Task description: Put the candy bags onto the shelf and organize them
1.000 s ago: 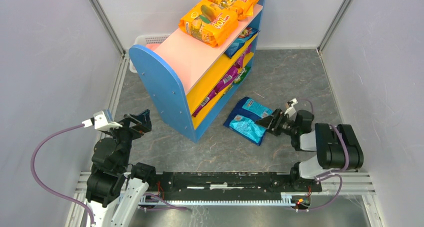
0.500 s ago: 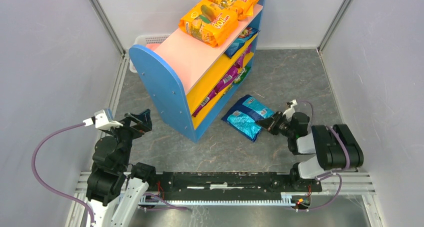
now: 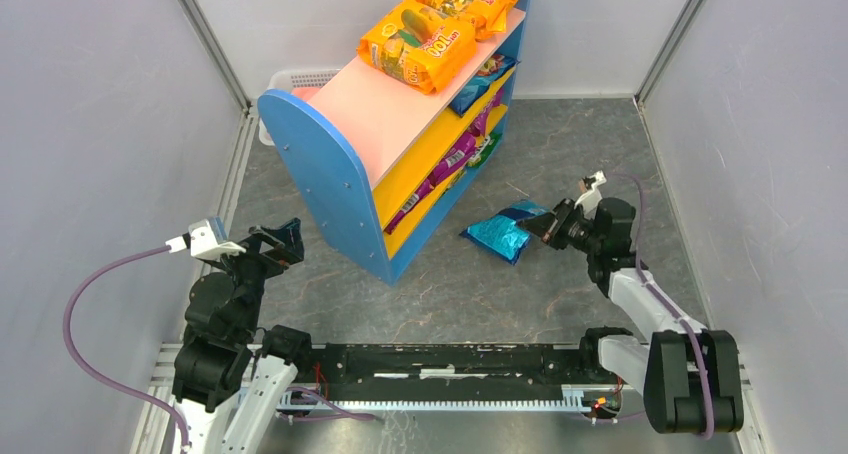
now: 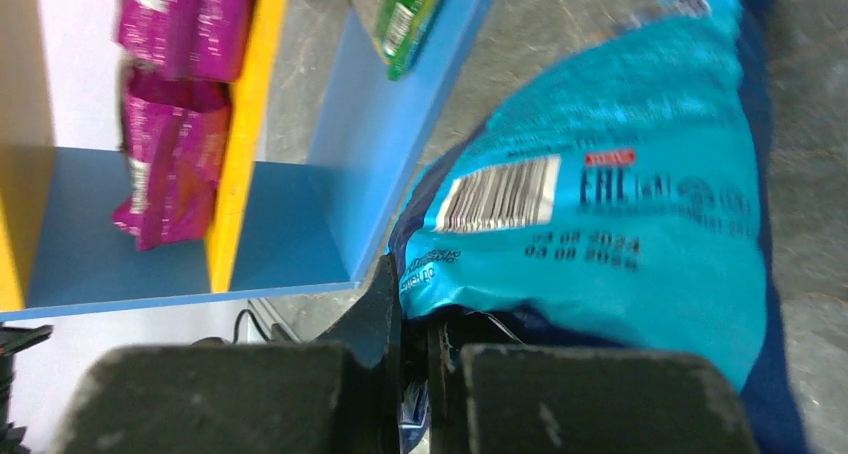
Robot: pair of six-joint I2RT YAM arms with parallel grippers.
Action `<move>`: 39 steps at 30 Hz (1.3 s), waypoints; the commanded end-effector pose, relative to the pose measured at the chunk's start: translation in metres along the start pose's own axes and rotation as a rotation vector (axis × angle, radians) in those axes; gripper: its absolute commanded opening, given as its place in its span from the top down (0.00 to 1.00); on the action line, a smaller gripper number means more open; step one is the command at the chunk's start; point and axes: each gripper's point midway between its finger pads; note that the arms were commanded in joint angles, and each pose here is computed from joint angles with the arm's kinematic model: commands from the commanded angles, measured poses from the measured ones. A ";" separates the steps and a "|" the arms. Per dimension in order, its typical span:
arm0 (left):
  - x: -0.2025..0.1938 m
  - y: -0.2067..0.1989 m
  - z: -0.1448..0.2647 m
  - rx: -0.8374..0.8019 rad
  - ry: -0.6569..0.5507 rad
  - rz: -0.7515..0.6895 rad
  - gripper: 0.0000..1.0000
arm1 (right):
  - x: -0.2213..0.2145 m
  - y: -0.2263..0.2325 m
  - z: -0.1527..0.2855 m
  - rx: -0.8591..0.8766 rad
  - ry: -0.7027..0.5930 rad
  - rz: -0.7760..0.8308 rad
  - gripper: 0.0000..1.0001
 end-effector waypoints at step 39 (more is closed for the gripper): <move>0.008 -0.002 -0.002 -0.011 -0.032 -0.032 0.00 | 0.085 0.371 0.072 0.914 -0.089 0.383 1.00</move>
Point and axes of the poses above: each gripper's point midway between its finger pads, its own z axis back along the fingers, its own y axis along the line the jaws close on, x = y × z, and after that the axes turned 2 degrees about -z, right-handed
